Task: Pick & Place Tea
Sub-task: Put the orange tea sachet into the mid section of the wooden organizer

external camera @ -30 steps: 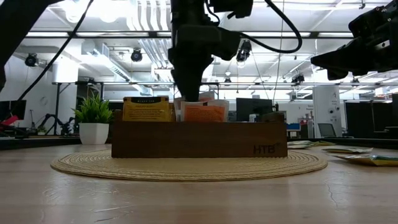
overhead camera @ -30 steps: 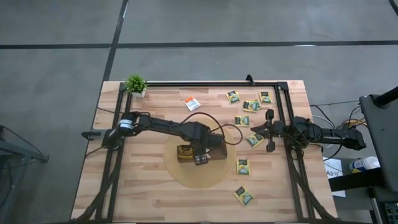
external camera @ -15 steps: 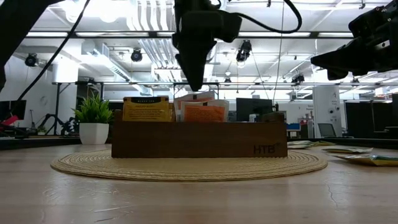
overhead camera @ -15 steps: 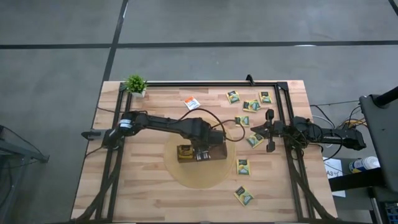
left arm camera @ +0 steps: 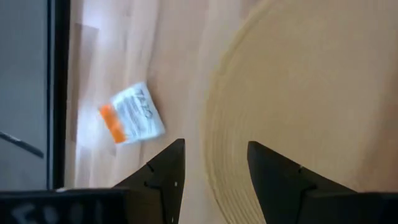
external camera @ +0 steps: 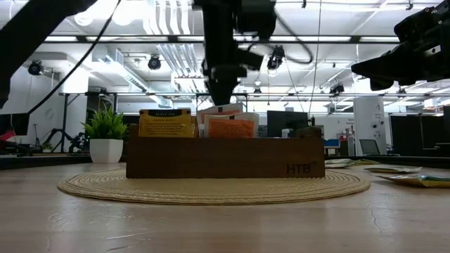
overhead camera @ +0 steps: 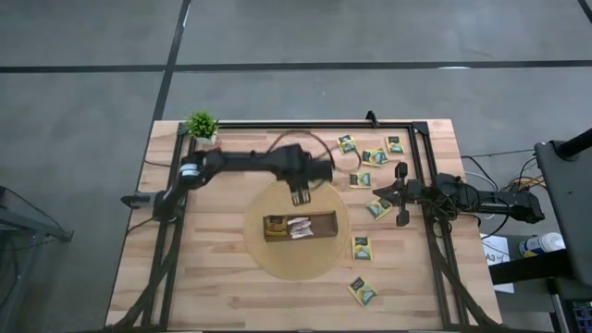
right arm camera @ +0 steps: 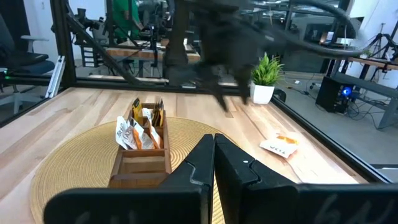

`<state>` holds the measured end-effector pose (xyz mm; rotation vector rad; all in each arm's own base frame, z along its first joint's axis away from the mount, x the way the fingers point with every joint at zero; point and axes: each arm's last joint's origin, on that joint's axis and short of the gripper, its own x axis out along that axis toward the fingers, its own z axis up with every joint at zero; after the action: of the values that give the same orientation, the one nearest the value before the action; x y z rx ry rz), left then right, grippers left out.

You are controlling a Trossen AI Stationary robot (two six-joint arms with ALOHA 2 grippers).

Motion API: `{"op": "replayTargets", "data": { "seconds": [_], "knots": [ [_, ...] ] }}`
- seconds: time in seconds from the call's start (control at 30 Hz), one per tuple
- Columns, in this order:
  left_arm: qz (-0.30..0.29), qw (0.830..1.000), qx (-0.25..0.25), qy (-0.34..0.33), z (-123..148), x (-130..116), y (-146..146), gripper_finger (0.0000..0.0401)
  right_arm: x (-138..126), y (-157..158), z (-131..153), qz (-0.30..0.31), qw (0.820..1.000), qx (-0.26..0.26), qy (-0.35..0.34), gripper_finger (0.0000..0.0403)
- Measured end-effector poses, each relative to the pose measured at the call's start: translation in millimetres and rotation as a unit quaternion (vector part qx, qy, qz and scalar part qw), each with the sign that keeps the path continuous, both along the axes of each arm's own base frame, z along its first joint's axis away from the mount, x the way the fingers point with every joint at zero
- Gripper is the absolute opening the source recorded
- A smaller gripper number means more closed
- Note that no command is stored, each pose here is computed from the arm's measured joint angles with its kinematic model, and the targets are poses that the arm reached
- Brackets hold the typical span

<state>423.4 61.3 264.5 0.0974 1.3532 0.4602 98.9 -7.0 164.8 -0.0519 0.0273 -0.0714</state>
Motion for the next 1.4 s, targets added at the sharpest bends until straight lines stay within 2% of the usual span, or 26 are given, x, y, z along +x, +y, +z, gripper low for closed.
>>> {"op": "replayTargets", "data": {
  "seconds": [0.2,0.33,0.47,0.7,1.07,1.4],
  "knots": [
    [0.041,0.995,-0.065,-0.061,-23.8,-4.0,70.4,0.0167,0.0,0.0,0.0,0.0,1.0,0.0,0.0,0.0009],
    [0.086,0.994,-0.045,-0.058,-37.2,-15.1,99.7,0.0167,0.0,0.0,0.0,0.0,1.0,0.0,0.0,0.0009],
    [0.111,0.992,-0.038,-0.055,-44.3,-23.1,116.6,0.0167,0.0,0.0,0.1,0.0,1.0,0.0,0.0,0.0009],
    [0.106,0.989,-0.057,-0.088,-53.1,-20.7,125.8,0.0167,0.0,0.0,0.1,0.0,1.0,0.0,0.0,0.0009],
    [0.129,0.988,-0.075,-0.046,-85.9,-27.2,136.3,0.0167,0.0,0.0,0.0,0.0,1.0,0.0,0.0,0.0009],
    [0.139,0.986,-0.087,-0.018,-104.4,-27.7,141.0,0.0161,0.0,0.0,0.0,0.0,1.0,0.0,0.0,0.0009]
  ]
}}
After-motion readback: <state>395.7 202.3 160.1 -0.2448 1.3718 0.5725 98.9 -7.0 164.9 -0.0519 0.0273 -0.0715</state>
